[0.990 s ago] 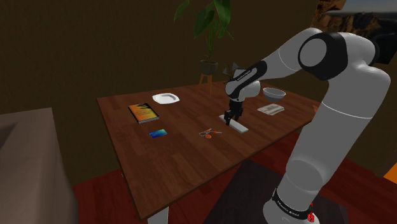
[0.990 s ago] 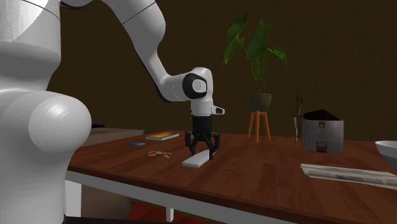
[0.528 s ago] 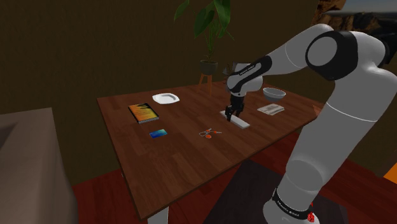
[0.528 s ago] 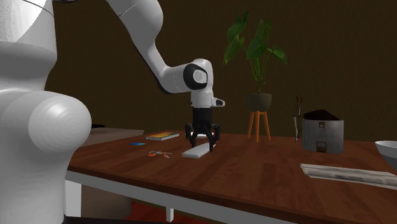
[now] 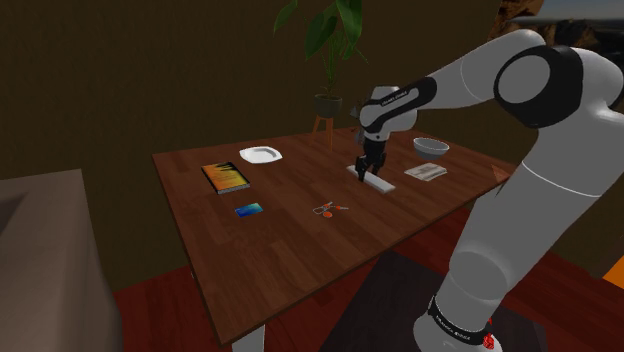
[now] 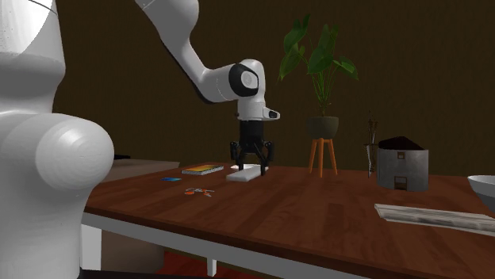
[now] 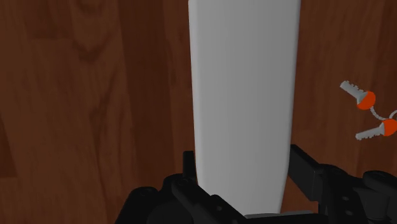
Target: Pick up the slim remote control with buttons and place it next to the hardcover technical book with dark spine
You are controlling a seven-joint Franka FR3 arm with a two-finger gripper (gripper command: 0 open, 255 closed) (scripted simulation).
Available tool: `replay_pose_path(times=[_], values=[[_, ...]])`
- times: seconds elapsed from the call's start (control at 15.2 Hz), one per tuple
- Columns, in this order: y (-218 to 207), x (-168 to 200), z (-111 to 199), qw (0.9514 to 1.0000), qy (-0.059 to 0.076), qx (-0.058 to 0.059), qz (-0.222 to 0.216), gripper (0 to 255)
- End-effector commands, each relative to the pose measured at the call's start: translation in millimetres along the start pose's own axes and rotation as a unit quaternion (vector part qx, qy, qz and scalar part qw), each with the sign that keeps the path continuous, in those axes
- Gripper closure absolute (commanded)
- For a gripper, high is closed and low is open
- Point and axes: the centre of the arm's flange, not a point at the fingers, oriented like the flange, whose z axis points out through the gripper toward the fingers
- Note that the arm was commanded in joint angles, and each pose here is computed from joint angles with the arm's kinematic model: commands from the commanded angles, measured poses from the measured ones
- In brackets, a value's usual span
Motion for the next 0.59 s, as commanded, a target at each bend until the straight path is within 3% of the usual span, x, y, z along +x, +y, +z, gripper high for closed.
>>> replay_pose_path(times=[0.0,0.53], values=[[1,0,-11,1.0000,0.000,0.000,0.000,255],[-73,54,-16,1.0000,0.000,0.000,0.000,255]])
